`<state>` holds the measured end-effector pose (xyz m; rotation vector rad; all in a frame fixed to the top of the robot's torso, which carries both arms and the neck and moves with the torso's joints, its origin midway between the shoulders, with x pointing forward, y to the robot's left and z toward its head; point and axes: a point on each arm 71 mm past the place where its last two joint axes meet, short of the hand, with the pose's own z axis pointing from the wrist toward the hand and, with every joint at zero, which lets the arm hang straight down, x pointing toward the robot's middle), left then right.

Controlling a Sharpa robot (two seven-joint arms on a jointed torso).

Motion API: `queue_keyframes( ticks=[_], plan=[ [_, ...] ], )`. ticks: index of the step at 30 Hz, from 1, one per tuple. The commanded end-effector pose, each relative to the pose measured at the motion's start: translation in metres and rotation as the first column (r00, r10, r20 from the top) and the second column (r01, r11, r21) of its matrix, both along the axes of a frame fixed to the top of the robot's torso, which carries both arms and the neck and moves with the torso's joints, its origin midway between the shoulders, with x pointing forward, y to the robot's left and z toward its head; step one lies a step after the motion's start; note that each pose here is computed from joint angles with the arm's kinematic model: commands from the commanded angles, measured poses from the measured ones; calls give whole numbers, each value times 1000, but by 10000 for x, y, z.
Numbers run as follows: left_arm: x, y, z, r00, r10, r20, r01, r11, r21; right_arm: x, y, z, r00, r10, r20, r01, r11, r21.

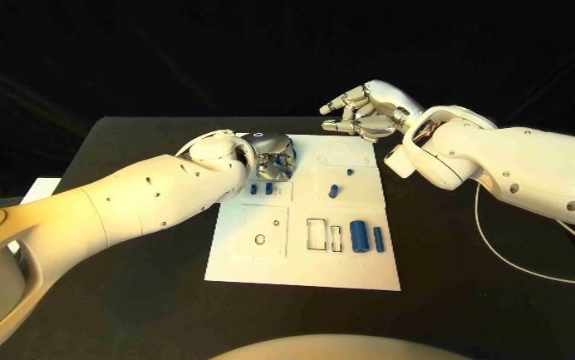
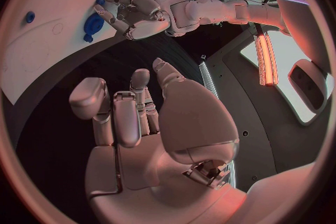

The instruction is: Assemble the parts on the task board

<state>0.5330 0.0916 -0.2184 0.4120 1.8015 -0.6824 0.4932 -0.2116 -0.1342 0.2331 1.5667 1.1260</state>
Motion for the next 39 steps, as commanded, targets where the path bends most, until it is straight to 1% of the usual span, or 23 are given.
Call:
queue_keyframes(
  ticks=[1,9,14,19,23,28,32,35,39],
  plan=[
    [-8,-26,-31,1000,-6,-14,6,1000,28,-5,11,2,1000,9,3,-9,1000,4],
    [-21,-64,-52,1000,-16,-22,16,1000,24,-7,14,3,1000,10,3,-10,1000,4],
    [-21,-70,-62,999,-13,-29,14,999,30,-8,17,3,1000,11,3,-11,1000,4],
    [-9,-47,-93,998,23,-54,-20,998,65,-9,21,2,1000,12,2,-12,1000,4],
    [0,-28,-93,998,44,-50,-40,997,68,-9,21,2,1000,13,1,-13,1000,4],
    [8,-12,-48,997,69,-26,-68,997,30,-6,24,1,1000,13,1,-13,1000,4],
    [-10,1,-2,997,78,-15,-78,997,-8,-2,25,-1,1000,13,1,-13,1000,3],
    [-26,28,49,996,85,-13,-86,995,-42,1,24,-2,1000,13,1,-13,1000,3],
    [-37,100,150,995,103,-15,-104,991,-80,5,21,-4,1000,12,0,-12,1000,3]
  ],
)
